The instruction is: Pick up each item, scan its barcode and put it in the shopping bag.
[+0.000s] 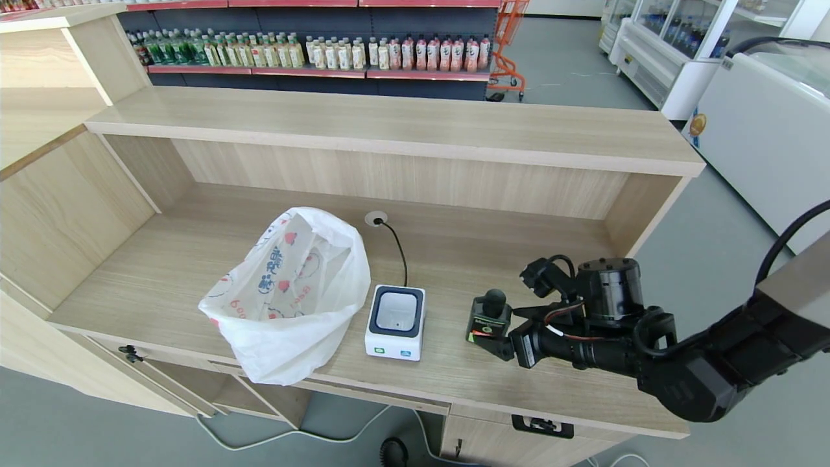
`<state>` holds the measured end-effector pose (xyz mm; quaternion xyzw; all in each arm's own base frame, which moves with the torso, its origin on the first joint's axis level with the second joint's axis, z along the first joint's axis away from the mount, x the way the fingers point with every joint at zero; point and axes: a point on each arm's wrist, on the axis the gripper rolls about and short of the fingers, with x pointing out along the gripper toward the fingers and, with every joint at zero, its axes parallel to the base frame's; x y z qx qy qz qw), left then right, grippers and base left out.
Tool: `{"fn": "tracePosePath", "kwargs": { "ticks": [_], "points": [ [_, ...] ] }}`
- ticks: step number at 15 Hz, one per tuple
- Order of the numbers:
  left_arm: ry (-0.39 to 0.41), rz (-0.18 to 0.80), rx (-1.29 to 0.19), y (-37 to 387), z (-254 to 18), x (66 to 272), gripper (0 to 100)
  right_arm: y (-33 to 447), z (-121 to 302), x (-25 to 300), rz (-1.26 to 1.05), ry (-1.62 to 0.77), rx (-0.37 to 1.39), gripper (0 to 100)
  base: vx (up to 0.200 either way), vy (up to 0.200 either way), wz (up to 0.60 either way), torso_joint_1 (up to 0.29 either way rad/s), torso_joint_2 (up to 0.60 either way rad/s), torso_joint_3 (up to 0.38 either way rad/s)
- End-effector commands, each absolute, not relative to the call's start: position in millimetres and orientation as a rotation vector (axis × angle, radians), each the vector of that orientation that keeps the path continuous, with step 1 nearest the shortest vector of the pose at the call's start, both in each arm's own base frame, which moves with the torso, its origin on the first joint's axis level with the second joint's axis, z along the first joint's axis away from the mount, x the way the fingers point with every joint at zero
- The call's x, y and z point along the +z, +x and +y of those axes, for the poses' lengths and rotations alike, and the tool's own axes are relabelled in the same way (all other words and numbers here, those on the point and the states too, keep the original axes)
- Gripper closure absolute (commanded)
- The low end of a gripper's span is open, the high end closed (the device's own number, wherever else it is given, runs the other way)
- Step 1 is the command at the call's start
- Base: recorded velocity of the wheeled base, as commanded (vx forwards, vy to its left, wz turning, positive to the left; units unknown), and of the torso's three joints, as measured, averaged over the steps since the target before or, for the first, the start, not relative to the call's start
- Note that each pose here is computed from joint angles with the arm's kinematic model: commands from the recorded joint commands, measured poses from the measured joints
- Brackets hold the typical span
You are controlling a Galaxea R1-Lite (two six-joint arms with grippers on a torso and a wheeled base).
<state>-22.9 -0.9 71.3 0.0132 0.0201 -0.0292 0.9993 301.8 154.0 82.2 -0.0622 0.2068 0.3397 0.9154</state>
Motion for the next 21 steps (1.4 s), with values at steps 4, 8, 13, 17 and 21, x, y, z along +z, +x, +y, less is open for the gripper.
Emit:
{"fn": "tracePosePath", "kwargs": {
  "ticks": [4, 8, 13, 17, 21],
  "points": [
    [0.027, 0.042, -0.059, -22.8, -0.9, 71.3, 0, 318.9, 167.0, 61.4, 0.413, -0.130, 0.711, 0, 0.000, 0.000, 0.00, 0.000, 0.00, 0.000],
    [0.027, 0.042, -0.059, -22.8, -0.9, 71.3, 0, 327.2, 177.0, 50.5, 0.387, -0.130, 0.725, 0, 0.000, 0.000, 0.00, 0.000, 0.00, 0.000],
    [0.027, 0.042, -0.059, -22.8, -0.9, 71.3, 0, 341.0, 184.9, 40.9, 0.356, -0.126, 0.725, 0, 0.000, 0.000, 0.00, 0.000, 0.00, 0.000],
    [0.027, 0.042, -0.059, -22.8, -0.9, 71.3, 0, 352.7, 191.0, 37.4, 0.320, -0.122, 0.726, 0, 0.000, 0.000, 0.00, 0.000, 0.00, 0.000],
    [0.027, 0.041, -0.059, -22.8, -0.9, 71.4, 0, 356.5, 193.0, 35.5, 0.305, -0.120, 0.726, 100, 0.000, 0.000, 0.00, 0.000, 0.00, 0.000]
  ]
}}
